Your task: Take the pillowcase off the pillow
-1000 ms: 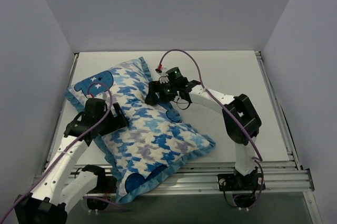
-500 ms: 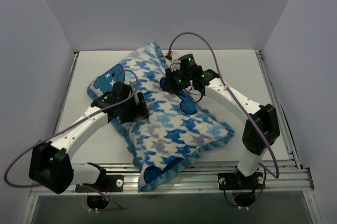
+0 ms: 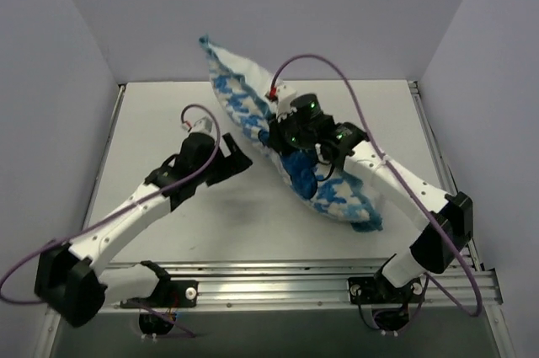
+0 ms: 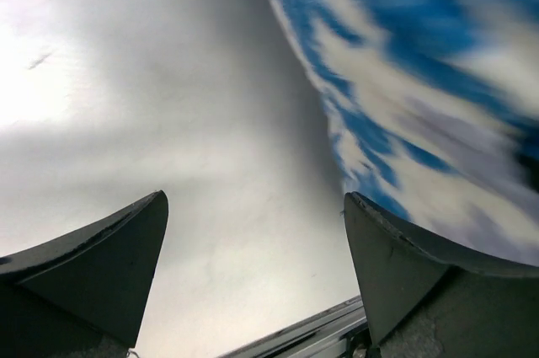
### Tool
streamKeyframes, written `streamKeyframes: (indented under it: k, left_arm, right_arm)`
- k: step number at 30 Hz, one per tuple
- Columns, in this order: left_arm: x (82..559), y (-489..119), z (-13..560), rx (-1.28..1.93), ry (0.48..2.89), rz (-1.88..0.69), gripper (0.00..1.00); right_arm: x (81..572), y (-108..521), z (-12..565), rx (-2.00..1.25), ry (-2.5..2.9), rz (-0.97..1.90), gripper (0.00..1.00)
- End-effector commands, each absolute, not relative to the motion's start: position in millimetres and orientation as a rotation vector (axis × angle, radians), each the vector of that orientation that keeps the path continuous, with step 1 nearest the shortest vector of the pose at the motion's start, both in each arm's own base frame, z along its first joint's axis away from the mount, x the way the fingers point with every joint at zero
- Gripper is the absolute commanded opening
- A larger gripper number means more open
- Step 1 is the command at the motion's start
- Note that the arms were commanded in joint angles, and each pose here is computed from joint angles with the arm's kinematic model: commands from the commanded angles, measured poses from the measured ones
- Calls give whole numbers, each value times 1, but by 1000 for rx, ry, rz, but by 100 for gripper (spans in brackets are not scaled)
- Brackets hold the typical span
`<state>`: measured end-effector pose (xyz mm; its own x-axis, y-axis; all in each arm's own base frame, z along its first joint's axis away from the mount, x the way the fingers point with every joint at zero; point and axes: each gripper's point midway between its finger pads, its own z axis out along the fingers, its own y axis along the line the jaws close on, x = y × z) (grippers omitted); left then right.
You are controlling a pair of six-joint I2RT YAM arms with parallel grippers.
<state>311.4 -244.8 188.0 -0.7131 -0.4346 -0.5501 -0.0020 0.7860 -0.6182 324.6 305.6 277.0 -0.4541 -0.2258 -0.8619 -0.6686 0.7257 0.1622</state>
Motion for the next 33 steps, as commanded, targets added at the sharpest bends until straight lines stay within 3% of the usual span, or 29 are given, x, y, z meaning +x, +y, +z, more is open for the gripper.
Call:
streamKeyframes:
  k: [1,5,6,7,10,14,20,26,33]
  left_arm:
    - [282,-193,188,-476,2205,-670,94]
    - [229,-147,201,-489,2172,-626,94]
    - [214,-134,199,-491,2199,-583,94]
    - [206,-129,203,-488,2198,-580,94]
    - [180,-112,222,-465,2173,-606,94]
    - [165,-101,244,-445,2138,-622,94]
    - [185,-107,249,-376,2145,-548,94]
    - [244,-159,262,-201,2163,-563,94]
    - [337,-235,278,-137,2119,-575,94]
  right_arm:
    - [314,334,205,-697,2119,684,0]
    - [274,376,153,-818,2207,692,0]
    - [264,384,151,-853,2212,693,5]
    - [258,397,159,-877,2189,704,24]
    - [235,424,189,-933,2130,720,62]
    - [226,422,240,-899,2067,683,76]
    - [258,349,293,-595,2027,450,83]
    - [289,216,267,-195,2143,221,86]
    - [271,120,236,75,2202,57,93]
